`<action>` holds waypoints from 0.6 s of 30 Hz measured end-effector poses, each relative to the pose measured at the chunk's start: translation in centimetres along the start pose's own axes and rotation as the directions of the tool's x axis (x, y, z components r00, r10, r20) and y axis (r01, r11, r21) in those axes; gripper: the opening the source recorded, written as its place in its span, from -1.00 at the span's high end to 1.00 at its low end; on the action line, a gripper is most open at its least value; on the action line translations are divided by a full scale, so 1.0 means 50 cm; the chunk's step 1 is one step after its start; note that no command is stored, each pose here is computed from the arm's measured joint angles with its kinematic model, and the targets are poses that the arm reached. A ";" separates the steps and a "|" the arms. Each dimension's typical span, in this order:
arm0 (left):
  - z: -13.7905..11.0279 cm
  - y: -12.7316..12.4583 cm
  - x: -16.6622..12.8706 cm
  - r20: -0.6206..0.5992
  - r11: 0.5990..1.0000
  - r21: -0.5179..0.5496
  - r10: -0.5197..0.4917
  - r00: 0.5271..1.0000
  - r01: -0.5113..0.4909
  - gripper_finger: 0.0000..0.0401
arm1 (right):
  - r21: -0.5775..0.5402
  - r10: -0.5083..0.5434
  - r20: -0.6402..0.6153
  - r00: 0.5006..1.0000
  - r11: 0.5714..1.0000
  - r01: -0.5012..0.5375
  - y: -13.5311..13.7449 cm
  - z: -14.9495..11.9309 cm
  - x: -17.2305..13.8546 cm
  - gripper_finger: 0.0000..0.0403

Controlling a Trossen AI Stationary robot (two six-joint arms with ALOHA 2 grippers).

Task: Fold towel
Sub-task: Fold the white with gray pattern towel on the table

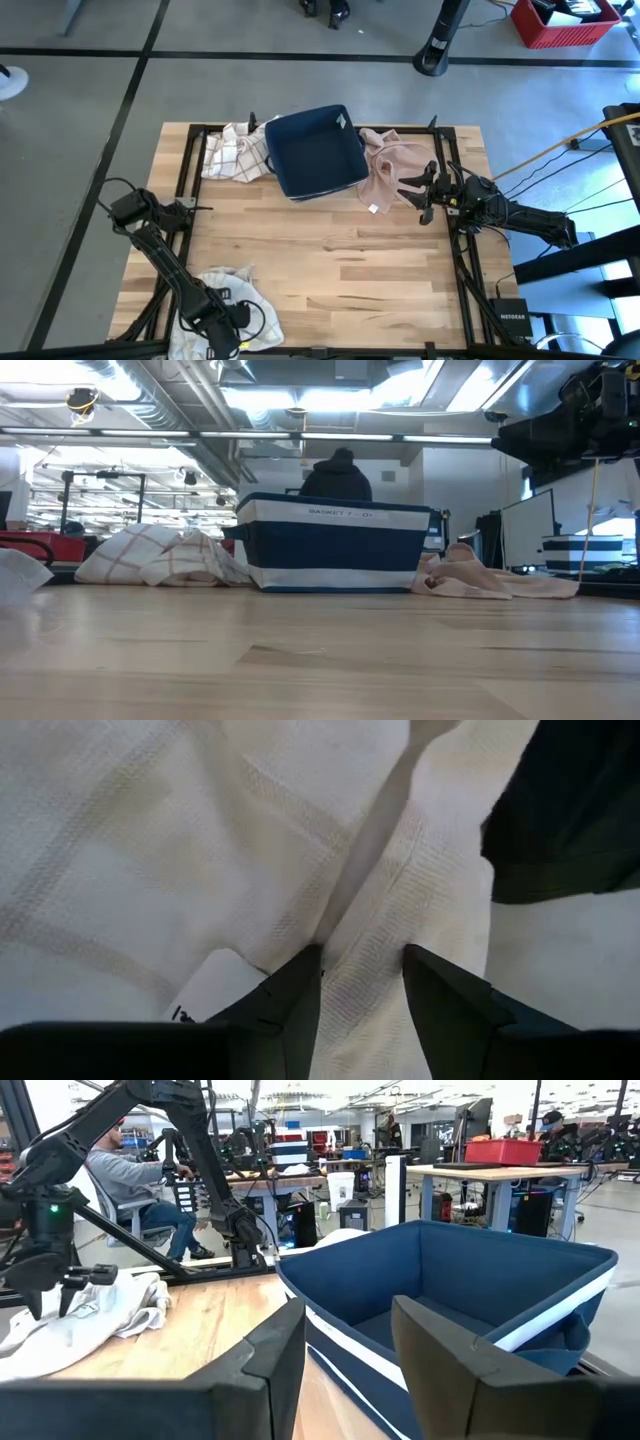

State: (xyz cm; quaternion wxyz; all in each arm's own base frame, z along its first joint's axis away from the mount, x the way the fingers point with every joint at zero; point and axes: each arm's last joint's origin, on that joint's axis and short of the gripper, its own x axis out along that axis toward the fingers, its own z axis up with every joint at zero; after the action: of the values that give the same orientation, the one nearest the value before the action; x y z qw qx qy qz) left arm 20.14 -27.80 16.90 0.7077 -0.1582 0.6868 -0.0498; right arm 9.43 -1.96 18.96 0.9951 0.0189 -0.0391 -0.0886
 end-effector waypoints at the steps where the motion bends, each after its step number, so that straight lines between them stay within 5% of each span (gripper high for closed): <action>1: 0.000 0.001 0.000 -0.003 1.000 0.008 0.001 1.000 -0.001 0.36 | 0.000 0.000 0.000 1.000 1.000 0.000 0.000 0.000 0.000 0.24; 10: 0.021 0.007 -0.001 0.003 1.000 0.014 -0.020 1.000 0.020 0.94 | 0.000 -0.012 0.005 1.000 1.000 0.012 -0.001 0.001 0.000 0.24; 18: 0.066 0.016 -0.086 0.055 0.999 -0.022 -0.036 0.998 0.037 0.99 | 0.038 0.078 0.109 0.991 0.996 -0.083 0.005 0.022 -0.001 0.24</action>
State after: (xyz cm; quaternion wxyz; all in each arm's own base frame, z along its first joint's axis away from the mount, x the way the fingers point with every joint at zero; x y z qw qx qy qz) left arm 23.06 -25.29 20.77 0.7232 -0.1800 0.6648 -0.0507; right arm 9.33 -1.72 20.07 0.9937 0.0335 -0.0953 -0.0483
